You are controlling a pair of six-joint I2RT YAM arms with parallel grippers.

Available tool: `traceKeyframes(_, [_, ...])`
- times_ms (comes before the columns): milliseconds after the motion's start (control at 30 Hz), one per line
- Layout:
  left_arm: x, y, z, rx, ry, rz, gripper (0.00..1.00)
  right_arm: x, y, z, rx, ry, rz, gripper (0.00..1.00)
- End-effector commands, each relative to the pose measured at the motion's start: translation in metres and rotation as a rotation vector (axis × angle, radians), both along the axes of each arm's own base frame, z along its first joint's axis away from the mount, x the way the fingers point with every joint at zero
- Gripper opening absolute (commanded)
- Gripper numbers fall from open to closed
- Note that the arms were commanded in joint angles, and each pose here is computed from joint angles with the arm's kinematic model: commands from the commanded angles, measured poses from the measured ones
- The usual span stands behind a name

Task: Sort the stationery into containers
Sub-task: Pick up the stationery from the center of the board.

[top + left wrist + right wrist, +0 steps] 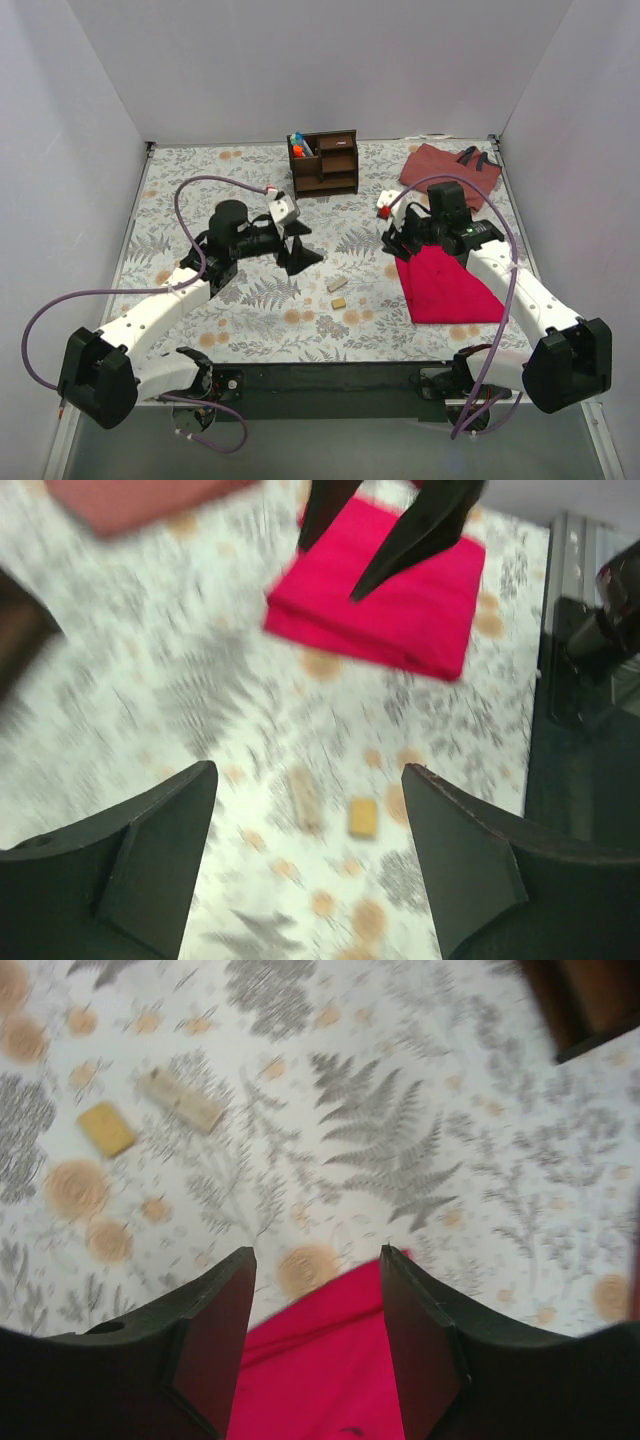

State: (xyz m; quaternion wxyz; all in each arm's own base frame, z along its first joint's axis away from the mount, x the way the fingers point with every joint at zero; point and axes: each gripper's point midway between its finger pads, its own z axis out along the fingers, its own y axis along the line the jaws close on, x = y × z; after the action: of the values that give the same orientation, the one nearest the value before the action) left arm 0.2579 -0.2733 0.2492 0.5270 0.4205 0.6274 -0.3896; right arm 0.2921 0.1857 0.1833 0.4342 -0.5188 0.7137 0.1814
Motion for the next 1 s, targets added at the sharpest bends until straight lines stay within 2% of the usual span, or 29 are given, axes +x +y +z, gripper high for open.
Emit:
traceKeyframes(0, [-0.008,0.028,-0.055,0.108,0.234,0.186,0.75,-0.056,0.003,-0.044,-0.129,0.068,0.310,0.62])
traceKeyframes(33, [-0.005,0.036,-0.062,0.126,0.279,0.254,0.75,-0.056,0.005,-0.049,-0.144,0.074,0.335,0.62])
traceKeyframes(133, [-0.002,0.048,-0.066,0.111,0.356,0.342,0.76,-0.053,0.013,-0.060,-0.190,0.064,0.453,0.62])
traceKeyframes(267, [0.003,0.064,-0.092,0.126,0.465,0.448,0.79,-0.036,0.035,-0.071,-0.239,0.001,0.593,0.62])
traceKeyframes(300, [0.005,0.069,-0.098,0.130,0.481,0.467,0.79,-0.034,0.041,-0.082,-0.251,0.023,0.615,0.66])
traceKeyframes(433, [0.028,0.103,-0.115,0.126,0.537,0.616,0.79,-0.025,0.068,-0.093,-0.237,0.012,0.670,0.68])
traceKeyframes(733, [0.050,0.143,-0.109,0.153,0.459,0.733,0.79,-0.037,0.097,-0.121,-0.255,-0.042,0.857,0.67])
traceKeyframes(967, [0.058,0.152,-0.109,0.153,0.431,0.749,0.80,-0.039,0.099,-0.133,-0.259,-0.019,0.878,0.65])
